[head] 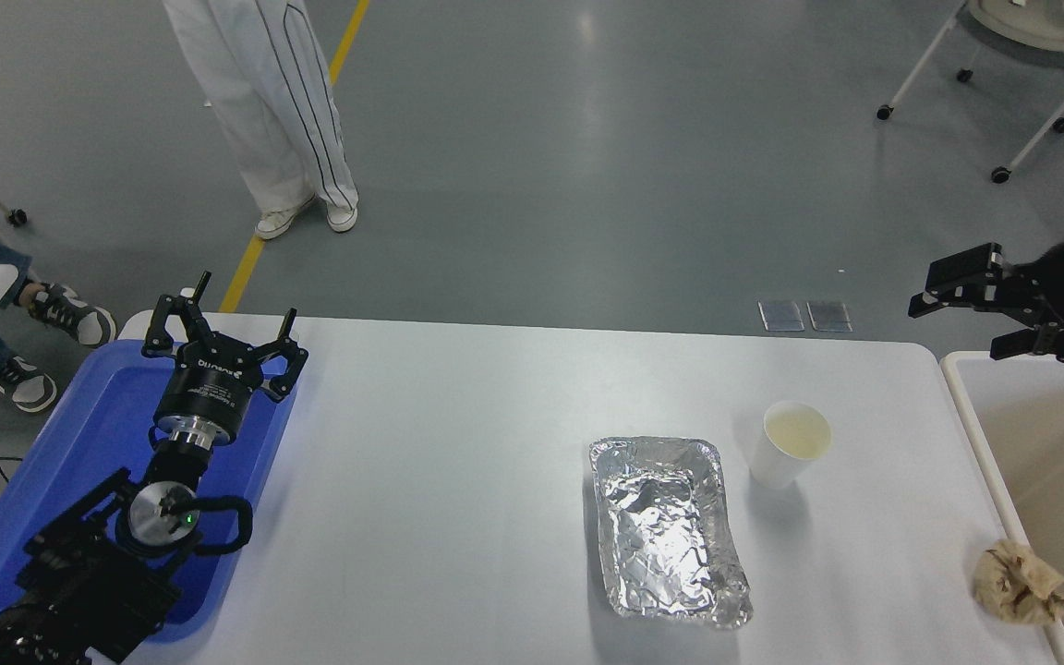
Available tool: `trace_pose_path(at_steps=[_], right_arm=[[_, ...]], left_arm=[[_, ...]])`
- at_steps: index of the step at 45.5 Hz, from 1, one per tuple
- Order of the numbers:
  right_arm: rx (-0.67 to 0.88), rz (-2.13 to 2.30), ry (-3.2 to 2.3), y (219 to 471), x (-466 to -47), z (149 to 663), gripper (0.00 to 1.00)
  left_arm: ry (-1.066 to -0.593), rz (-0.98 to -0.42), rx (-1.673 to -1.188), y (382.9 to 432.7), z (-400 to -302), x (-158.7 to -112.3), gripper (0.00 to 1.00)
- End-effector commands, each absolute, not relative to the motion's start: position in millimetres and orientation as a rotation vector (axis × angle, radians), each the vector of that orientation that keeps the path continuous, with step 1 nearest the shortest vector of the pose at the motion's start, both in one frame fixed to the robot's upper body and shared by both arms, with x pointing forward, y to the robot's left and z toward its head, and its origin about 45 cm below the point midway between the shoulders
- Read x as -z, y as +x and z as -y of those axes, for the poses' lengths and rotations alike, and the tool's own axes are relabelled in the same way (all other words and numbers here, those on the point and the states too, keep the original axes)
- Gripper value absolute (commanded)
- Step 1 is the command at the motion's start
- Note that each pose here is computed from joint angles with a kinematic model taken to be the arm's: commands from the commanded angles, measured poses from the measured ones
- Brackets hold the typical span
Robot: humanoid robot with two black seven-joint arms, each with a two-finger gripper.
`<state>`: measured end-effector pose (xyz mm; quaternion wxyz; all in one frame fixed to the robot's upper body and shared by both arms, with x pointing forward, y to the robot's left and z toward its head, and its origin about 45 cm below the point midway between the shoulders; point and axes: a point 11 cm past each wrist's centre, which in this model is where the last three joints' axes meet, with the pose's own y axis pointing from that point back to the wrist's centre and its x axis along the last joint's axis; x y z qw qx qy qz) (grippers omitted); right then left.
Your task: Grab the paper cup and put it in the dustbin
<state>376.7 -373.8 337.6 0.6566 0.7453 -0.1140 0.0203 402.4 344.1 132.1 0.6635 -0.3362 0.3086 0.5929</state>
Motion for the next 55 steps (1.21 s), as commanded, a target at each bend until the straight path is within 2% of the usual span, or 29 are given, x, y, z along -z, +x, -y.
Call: trace_pose_path(at_steps=[1,12,23,39,55], right_arm=[[-0.136,0.059,1.568,373.2,-366.3,336.9,1.00],[-0.176,-0.008,1.542,366.3,-376.8,309.5,1.00],[-0.205,-0.021,1.499,368.8,-381.2,305.3,1.00],[-0.112,0.094,1.295,374.4,-370.9,334.0,1.00],[-0.101,0.094,1.395,375.3,-357.0,310.9,1.00]], left_arm=[[-0.761,-0.696,-1.341,402.4,-344.3,-132.2,1.00],[-0.761,-0.696,-1.341,402.4,-344.3,-132.2,1.00],[-0.760,-0.697,-1.340,402.4,-344.1,-132.1,1.00],[-0.760,-0.697,-1.340,402.4,-344.1,-132.1,1.00],[-0.760,-0.697,-1.340,402.4,-344.1,-132.1,1.00]])
